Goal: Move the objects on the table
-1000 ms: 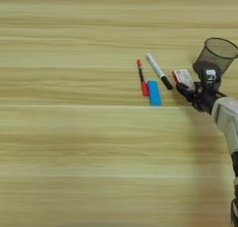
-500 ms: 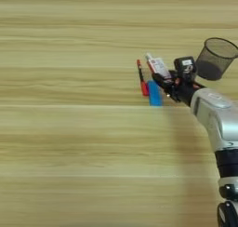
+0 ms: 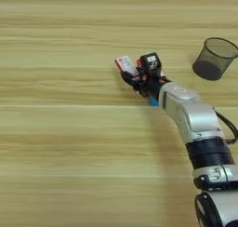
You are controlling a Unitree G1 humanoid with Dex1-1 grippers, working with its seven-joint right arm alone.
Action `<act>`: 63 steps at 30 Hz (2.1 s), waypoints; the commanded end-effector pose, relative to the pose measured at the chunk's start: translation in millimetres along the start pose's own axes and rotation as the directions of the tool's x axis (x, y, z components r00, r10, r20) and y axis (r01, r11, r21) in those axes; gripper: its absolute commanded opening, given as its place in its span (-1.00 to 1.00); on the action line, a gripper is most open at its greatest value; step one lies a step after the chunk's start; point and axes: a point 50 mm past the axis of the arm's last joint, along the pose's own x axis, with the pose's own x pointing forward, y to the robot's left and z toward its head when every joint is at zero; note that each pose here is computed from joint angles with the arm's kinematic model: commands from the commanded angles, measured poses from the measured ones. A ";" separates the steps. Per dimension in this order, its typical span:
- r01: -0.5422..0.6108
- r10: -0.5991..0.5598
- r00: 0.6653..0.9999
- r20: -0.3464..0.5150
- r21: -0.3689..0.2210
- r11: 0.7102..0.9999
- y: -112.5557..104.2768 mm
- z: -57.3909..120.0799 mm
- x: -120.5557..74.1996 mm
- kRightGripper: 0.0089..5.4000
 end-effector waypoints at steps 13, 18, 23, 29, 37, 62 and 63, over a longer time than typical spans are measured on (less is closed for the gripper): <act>-0.007 0.005 1.000 -0.023 -0.074 0.997 2.9 4.8 22.6 -0.23; 0.002 -0.007 0.999 -0.049 -0.084 0.997 1.5 0.0 24.7 -0.23; 0.012 -0.018 0.997 -0.076 -0.083 0.996 0.0 -3.8 25.9 -0.23; 0.009 -0.017 0.996 -0.090 -0.085 0.996 -0.2 -5.5 26.1 -0.01; 0.017 -0.022 0.998 -0.056 -0.087 0.996 -2.6 -1.1 24.5 0.33; 0.153 -0.134 0.952 0.276 -0.048 0.987 -27.1 58.4 -10.0 0.99; 0.162 -0.142 0.947 0.288 -0.046 0.986 -29.4 61.3 -12.5 0.99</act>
